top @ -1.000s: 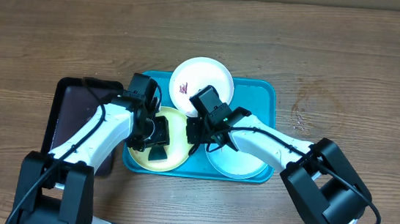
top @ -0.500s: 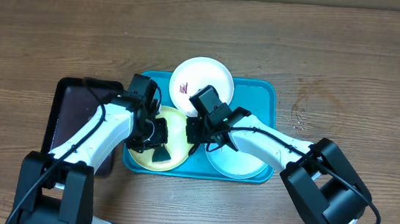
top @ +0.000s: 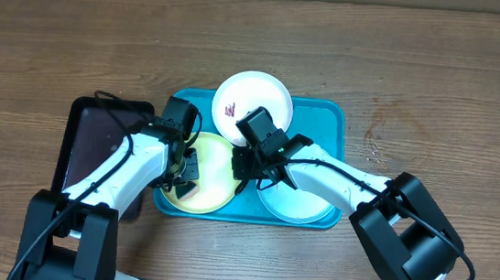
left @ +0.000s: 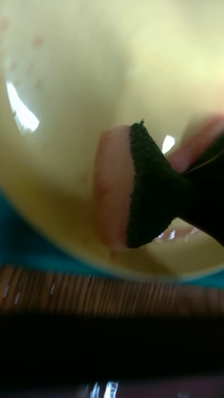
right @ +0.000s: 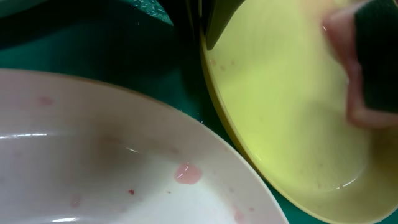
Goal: Clean dirty plates on tray and stack at the side
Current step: 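Scrub the yellow plate with the sponge in the left gripper, then lift the sponge with the left gripper back over the black tray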
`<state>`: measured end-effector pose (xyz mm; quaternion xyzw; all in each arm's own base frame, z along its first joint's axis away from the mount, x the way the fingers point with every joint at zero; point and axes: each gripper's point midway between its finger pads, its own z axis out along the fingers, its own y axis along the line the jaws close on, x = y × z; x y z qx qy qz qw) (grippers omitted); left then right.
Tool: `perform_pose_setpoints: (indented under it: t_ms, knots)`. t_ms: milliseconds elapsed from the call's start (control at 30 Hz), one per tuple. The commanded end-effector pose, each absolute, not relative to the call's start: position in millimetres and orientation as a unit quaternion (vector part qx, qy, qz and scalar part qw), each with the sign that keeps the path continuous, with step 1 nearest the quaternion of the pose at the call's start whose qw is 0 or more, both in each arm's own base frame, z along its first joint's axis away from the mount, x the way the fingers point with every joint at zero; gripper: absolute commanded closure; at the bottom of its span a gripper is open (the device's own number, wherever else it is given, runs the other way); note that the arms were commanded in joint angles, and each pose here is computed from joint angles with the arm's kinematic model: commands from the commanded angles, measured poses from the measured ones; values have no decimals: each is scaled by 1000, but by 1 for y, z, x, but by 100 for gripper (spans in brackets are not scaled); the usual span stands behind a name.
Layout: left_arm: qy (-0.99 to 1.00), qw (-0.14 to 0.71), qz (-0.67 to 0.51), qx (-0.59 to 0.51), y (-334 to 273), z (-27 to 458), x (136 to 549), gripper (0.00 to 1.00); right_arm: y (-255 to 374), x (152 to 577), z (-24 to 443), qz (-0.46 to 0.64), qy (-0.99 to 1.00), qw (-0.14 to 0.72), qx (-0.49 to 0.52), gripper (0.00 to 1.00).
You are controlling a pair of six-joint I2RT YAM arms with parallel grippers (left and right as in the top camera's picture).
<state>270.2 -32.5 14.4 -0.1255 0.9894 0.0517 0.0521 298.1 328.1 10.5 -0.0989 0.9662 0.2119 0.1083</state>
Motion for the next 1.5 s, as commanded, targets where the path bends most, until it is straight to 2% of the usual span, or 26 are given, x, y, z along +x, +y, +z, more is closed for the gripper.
perform_pose_setpoints:
  t_ms: [0, 233, 400, 500, 667, 1033, 1267, 1467]
  knots:
    - [974, 81, 159, -139, 7, 21, 272, 96, 336, 307, 17, 221, 963, 120, -100, 96]
    - [976, 110, 139, -129, -4, 71, 308, 96, 336, 306, 17, 220, 963, 118, -100, 96]
    - [990, 121, -47, -54, -73, 100, 336, 96, 336, 306, 17, 221, 963, 119, -100, 96]
    - [987, 116, -104, -45, -93, 102, 336, 96, 336, 306, 17, 221, 963, 119, -100, 96]
    - [990, 84, -99, -51, -92, 78, 326, 96, 337, 307, 18, 223, 962, 120, -100, 96]
    - [995, -3, -68, -78, -76, 7, 307, 96, 338, 307, 18, 224, 962, 120, -100, 96]
    - [981, 7, 150, -125, 3, 1, 301, 96, 337, 307, 18, 224, 962, 121, -100, 96]
    - [957, 18, 246, -154, 35, 15, 294, 96, 338, 307, 19, 225, 962, 122, -101, 96]
